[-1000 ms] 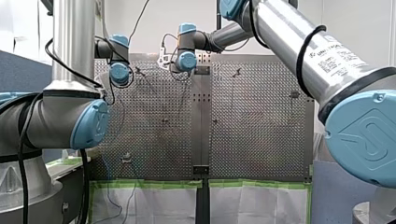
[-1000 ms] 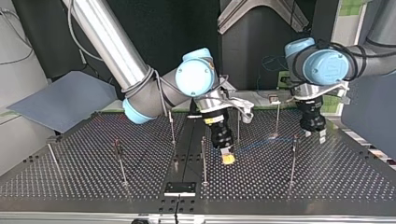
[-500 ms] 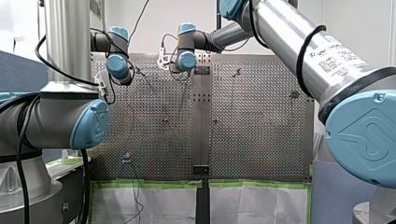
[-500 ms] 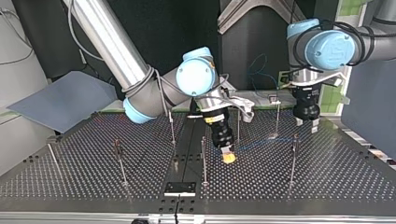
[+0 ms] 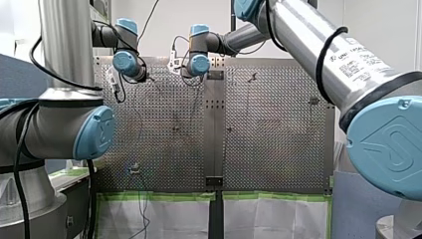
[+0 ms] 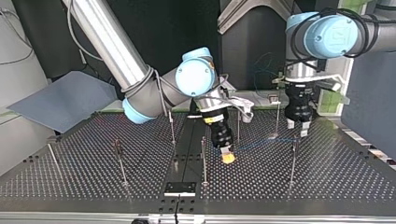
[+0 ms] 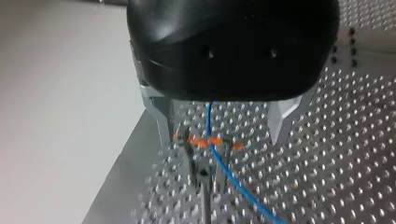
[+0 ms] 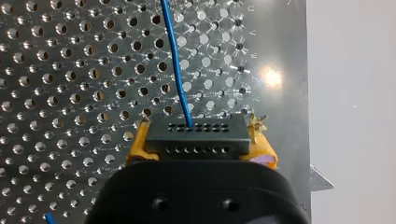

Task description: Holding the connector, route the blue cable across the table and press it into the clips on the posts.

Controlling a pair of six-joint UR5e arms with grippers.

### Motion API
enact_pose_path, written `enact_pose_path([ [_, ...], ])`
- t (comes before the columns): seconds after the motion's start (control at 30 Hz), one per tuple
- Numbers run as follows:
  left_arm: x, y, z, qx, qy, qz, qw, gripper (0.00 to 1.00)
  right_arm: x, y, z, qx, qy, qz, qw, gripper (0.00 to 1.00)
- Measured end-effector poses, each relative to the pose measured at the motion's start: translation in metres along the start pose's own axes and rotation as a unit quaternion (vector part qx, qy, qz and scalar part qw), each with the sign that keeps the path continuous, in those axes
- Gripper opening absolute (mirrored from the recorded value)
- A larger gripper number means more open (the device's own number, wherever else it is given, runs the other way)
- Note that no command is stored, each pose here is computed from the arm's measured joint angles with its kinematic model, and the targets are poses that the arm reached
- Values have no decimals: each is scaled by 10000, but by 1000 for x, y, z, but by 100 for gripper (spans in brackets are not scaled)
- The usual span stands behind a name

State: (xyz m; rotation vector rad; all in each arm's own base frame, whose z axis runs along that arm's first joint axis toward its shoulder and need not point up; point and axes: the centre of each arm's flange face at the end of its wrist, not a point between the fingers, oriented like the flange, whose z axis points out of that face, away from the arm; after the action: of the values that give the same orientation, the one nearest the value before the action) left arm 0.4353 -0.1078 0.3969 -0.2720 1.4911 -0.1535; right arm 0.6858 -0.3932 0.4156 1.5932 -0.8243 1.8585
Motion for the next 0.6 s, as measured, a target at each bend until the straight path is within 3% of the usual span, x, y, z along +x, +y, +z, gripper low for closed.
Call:
enact_pose_path([
  [0.2,-1,-7,1,218,-81,244,9994,98,0,0,0,0,-4,6,10000,0],
  [0.4,-6,-17,8,480,-262,289,9981,98,0,1,0,-5,-6,8,10000,0],
  [0.6,-5,-27,23,595,-240,314,9974,98,0,1,0,-9,-7,14,10000,0],
])
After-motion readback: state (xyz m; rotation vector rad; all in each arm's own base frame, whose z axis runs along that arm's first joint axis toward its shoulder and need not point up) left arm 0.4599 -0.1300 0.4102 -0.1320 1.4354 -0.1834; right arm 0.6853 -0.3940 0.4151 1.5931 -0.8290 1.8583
